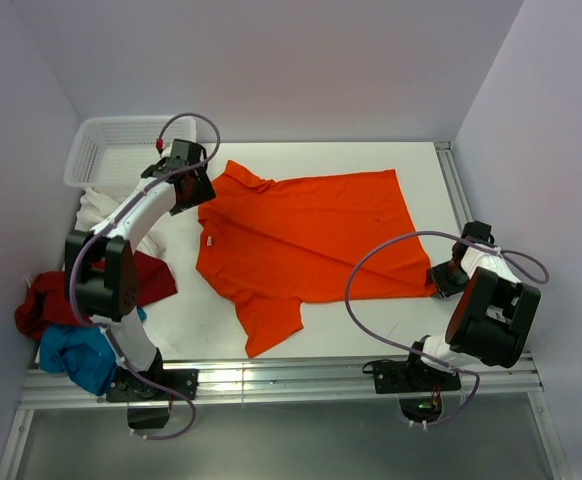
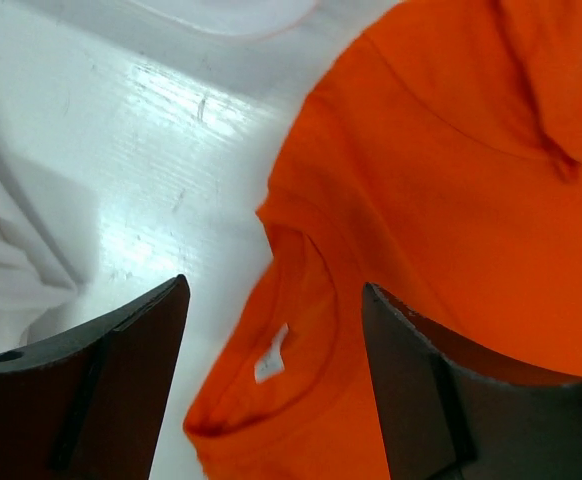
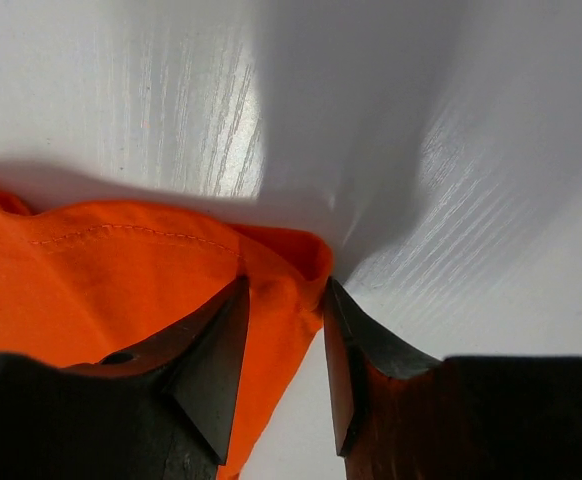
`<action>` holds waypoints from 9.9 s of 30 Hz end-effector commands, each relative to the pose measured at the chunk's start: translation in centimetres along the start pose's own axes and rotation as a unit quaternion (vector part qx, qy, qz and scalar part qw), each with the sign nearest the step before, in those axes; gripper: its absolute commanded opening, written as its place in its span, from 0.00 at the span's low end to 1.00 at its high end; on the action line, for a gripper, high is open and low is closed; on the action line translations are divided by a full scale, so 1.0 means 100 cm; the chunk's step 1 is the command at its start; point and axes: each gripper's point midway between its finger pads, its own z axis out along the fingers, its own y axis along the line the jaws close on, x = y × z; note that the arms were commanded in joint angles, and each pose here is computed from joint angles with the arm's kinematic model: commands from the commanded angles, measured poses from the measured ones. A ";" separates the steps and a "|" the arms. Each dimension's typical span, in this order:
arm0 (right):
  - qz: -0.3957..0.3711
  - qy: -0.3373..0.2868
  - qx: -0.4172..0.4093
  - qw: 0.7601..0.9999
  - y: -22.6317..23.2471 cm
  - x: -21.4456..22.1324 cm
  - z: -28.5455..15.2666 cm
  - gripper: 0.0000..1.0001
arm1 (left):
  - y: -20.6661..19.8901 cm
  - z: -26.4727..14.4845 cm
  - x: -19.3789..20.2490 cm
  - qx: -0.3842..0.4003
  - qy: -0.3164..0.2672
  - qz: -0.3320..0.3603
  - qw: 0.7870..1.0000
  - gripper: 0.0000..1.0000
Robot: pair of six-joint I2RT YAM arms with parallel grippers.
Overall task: Roll the t-shirts
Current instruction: Flatten the tshirt, then fold the tshirt
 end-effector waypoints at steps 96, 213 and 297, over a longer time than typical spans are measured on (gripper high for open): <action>-0.030 -0.063 -0.046 0.996 -0.004 0.007 -0.042 0.61 | 0.018 -0.175 0.386 0.096 0.267 0.146 0.948 0.00; -0.024 -0.009 0.008 1.000 0.013 -0.012 -0.046 0.00 | 0.002 -0.244 0.236 0.149 0.256 0.078 0.952 0.00; -0.030 0.011 0.016 0.999 0.132 -0.046 -0.031 0.00 | -0.024 -0.167 0.113 0.096 0.209 0.086 0.969 0.00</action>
